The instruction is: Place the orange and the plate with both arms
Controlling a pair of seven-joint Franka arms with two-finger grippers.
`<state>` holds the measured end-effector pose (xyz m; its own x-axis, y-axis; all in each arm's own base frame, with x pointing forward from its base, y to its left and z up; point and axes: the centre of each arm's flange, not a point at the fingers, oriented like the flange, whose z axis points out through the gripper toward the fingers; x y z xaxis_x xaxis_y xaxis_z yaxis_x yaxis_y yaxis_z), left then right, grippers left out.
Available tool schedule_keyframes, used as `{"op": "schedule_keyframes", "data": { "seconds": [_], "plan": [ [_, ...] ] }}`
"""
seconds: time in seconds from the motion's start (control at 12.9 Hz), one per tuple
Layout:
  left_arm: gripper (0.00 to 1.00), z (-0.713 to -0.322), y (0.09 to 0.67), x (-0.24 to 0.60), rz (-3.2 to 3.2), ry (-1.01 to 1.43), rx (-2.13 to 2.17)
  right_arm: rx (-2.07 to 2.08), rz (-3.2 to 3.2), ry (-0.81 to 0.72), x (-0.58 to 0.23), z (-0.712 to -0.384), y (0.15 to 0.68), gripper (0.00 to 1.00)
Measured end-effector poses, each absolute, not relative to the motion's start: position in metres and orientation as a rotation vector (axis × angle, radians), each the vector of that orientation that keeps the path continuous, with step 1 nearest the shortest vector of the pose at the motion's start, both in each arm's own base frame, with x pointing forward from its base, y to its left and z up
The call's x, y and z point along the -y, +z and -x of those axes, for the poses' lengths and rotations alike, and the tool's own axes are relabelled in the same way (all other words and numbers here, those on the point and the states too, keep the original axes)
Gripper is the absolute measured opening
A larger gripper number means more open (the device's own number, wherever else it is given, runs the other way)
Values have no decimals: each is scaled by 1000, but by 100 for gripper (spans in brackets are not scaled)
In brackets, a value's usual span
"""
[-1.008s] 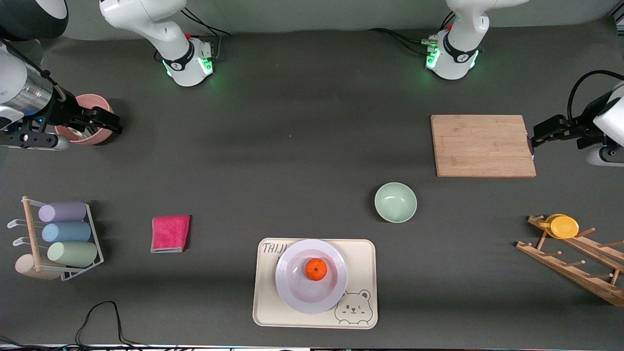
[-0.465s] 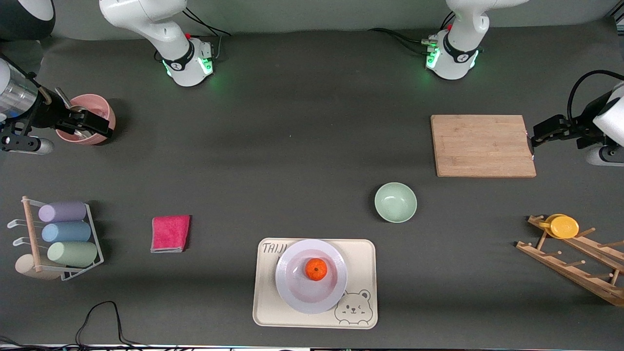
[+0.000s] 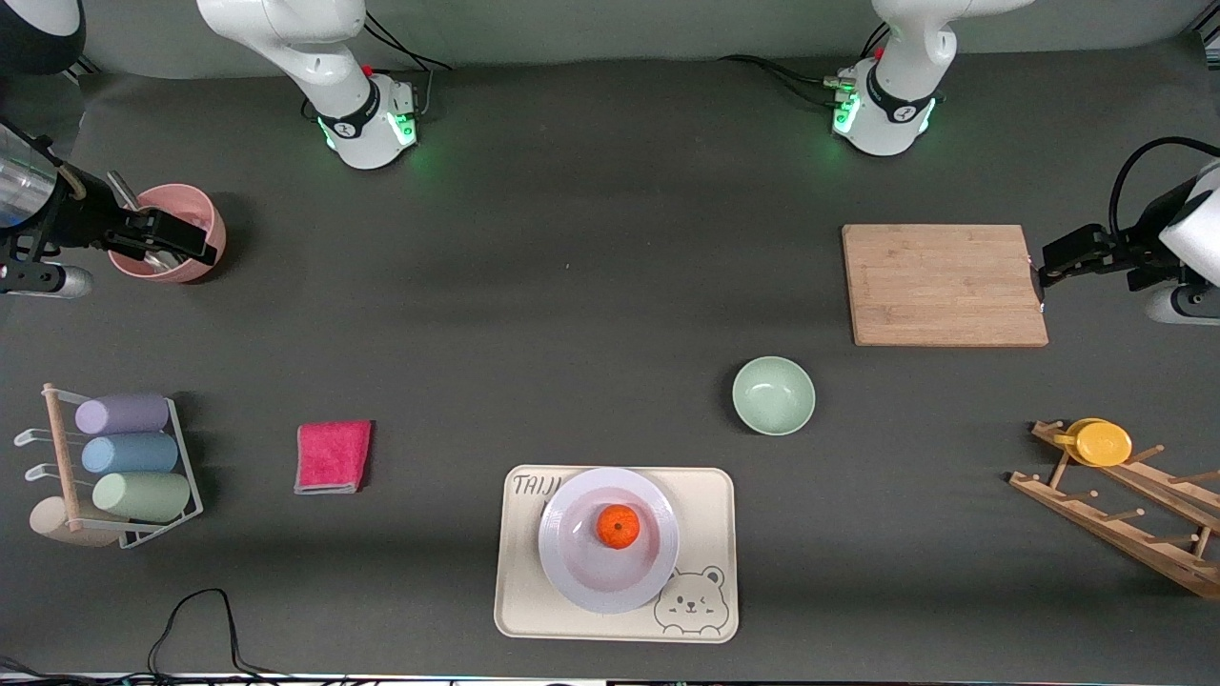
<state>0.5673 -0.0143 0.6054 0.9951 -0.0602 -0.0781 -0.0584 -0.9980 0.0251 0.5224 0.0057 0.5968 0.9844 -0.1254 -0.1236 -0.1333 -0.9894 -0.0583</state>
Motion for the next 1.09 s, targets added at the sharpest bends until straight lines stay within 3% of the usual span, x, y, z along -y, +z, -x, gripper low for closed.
{"op": "schedule_keyframes", "data": {
  "seconds": [0.54,1.09],
  "plan": [
    [100,-567,605,14,-3115,-123,93,-168,3060,170,-12,-555,592,100],
    [100,-567,605,14,-3115,-123,93,-183,3059,134,-7,-558,599,100]
  ]
}}
